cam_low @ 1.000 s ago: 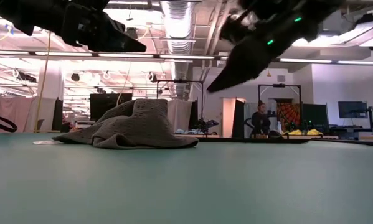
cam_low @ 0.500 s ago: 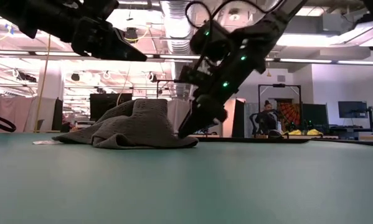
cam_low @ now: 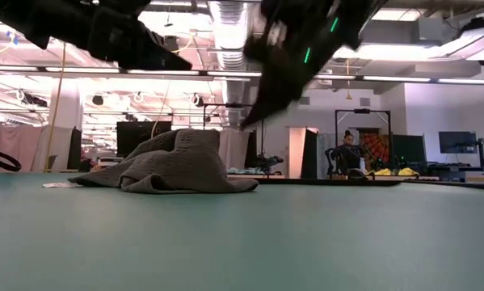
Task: Roll towel into tight, uniform cylinder
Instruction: Fold the gray towel
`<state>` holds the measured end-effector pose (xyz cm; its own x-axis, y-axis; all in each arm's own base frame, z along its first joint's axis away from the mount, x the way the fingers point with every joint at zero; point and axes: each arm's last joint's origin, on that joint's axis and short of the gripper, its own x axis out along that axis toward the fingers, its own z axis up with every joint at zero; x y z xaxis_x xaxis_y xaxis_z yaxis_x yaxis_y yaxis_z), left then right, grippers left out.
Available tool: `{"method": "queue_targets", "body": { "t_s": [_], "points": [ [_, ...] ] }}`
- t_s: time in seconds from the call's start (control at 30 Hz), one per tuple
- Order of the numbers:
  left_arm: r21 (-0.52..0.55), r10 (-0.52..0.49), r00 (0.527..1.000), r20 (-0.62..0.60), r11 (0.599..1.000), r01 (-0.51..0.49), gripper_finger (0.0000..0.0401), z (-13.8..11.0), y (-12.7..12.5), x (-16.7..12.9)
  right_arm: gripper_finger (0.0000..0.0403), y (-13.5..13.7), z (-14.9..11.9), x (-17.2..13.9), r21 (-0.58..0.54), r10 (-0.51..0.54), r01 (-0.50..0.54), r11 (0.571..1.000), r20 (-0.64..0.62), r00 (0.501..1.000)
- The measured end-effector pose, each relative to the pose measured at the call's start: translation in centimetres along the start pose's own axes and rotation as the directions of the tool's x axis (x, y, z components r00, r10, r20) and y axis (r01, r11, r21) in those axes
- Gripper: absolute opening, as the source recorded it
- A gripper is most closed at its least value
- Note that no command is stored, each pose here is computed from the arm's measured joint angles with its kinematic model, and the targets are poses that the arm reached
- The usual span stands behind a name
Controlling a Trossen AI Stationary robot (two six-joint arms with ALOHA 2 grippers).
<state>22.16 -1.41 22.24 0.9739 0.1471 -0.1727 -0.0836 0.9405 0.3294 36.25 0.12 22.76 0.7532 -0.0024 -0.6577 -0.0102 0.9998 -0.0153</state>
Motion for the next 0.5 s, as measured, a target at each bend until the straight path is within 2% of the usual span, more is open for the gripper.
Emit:
{"method": "queue_targets", "body": {
  "t_s": [0.13,0.23,0.37,0.5],
  "points": [
    [-0.07,-0.021,0.997,0.08,0.997,0.027,0.0,1.1,-0.6,-0.4,0.0013,4.2,2.7,-6.8,0.006,0.082,-0.085,0.996,0.195,0.977],
    [-0.13,-0.049,0.99,0.13,0.989,0.067,0.0,2.5,-1.2,-0.6,0.0013,8.0,3.3,-11.2,-0.031,0.078,-0.072,0.997,0.303,0.95],
    [-0.204,-0.12,0.977,0.179,0.967,0.156,0.0,3.7,-2.3,-1.0,0.0013,12.8,2.2,-14.3,-0.04,-0.058,0.078,0.996,0.377,0.924],
    [-0.177,-0.258,0.94,0.224,0.937,0.3,0.0,4.2,-3.7,-1.6,0.0013,16.4,0.5,-14.5,0.043,-0.233,0.235,0.971,0.396,0.888]
  ]
}}
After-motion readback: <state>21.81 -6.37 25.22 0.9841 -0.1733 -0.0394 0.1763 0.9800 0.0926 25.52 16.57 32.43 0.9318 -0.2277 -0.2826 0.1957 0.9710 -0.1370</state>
